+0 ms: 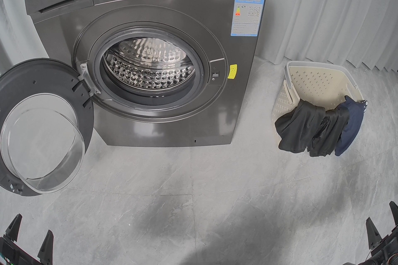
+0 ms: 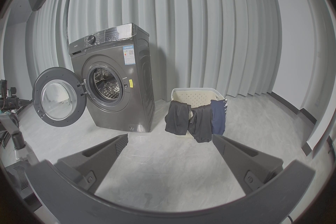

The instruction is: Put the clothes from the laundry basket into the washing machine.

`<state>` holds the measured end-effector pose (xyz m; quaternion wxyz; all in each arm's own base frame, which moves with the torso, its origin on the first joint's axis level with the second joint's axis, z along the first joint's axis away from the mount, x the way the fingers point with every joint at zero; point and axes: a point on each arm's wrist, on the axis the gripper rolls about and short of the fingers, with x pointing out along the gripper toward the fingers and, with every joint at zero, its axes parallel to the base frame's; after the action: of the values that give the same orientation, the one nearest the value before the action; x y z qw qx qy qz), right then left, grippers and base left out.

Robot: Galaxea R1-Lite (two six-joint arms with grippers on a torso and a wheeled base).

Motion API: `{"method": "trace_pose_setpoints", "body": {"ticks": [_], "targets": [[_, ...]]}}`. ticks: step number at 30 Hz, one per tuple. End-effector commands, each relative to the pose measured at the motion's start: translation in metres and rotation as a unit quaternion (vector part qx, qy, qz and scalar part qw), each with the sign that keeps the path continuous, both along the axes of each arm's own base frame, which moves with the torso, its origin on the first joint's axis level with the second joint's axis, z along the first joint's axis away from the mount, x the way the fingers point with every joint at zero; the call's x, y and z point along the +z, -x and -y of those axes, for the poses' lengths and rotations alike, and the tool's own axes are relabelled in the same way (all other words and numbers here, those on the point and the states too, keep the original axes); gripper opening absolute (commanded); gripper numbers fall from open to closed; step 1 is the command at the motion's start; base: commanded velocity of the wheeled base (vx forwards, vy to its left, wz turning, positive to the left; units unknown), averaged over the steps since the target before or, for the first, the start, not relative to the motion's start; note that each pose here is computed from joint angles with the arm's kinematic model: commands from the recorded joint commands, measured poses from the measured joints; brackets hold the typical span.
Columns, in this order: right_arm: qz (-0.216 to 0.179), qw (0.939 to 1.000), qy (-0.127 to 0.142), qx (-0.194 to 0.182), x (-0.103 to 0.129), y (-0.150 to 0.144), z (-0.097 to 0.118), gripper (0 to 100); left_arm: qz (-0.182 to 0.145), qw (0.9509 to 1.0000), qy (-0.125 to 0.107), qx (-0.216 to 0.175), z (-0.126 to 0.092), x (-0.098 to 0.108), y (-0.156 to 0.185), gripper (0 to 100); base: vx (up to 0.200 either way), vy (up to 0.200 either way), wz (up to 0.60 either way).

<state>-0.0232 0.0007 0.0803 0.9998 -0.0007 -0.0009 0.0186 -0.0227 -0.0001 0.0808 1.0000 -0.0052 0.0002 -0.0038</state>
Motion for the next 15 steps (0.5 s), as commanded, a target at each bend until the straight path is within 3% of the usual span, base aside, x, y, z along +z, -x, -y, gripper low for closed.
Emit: {"method": "trace_pose_setpoints", "body": {"ticks": [1, 15], "targets": [[-0.002, 1.0, 0.0, 0.001, -0.0052, -0.0003, 0.0, 100, -0.003, 1.0, 0.0, 0.0, 0.0, -0.0052, -0.0004, 100, 0.0, -0.2, 0.0], [-0.002, 1.0, 0.0, 0.001, -0.0052, -0.0003, 0.0, 100, -0.003, 1.0, 0.0, 0.0, 0.0, -0.0052, -0.0004, 100, 0.0, -0.2, 0.0]]}}
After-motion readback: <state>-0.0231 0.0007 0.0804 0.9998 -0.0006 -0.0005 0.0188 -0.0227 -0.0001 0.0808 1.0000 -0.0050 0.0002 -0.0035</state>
